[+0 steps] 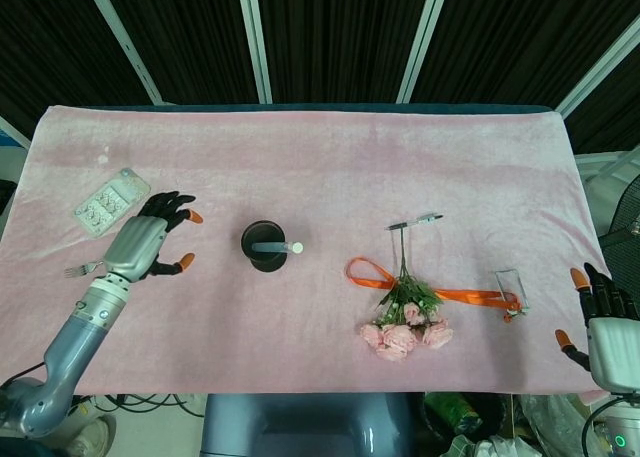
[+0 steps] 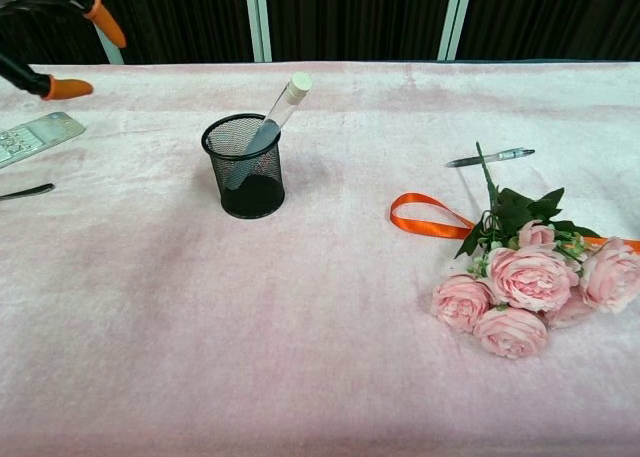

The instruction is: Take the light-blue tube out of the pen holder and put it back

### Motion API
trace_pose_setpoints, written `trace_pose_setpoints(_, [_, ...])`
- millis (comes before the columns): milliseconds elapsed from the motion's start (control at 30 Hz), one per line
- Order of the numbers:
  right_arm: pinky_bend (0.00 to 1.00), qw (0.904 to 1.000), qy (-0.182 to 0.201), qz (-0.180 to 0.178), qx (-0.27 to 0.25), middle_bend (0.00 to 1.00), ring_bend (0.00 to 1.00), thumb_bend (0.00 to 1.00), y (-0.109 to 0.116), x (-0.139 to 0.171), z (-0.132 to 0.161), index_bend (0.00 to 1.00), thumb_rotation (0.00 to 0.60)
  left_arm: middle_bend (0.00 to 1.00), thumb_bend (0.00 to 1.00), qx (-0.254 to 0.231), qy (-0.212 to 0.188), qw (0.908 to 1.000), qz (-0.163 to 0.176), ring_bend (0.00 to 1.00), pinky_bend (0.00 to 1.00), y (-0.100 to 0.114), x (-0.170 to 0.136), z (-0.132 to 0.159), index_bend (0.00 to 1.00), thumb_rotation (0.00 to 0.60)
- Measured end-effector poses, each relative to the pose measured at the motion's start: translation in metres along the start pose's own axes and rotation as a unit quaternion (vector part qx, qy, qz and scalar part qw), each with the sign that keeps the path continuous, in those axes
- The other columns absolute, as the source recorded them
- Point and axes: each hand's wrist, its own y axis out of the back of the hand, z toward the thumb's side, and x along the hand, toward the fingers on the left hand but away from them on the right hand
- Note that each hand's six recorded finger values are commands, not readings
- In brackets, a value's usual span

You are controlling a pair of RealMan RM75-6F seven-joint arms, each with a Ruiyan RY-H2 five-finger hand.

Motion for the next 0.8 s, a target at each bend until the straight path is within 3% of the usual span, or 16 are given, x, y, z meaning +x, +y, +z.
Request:
trace_pose_setpoints(367, [0.18,0.9999,0.002,-0.002,-0.011,0.04,0.1,0.14,0.0,0.001,0.002,0.0,0.6,0.11,0.26,0.02,-0.023,0.997,-0.071,0.0,0.0,-0.032,0.056,0.054,0.35,0.6])
trace_pose_setpoints(800, [0.18,0.9999,0.01,-0.006,-0.012,0.04,0.1,0.14,0.003,0.007,0.015,0.0,0.6,0.13,0.26,0.027,-0.04,0.9931,-0.106,0.0,0.0,-0.049,0.093,0.072,0.39,0.6])
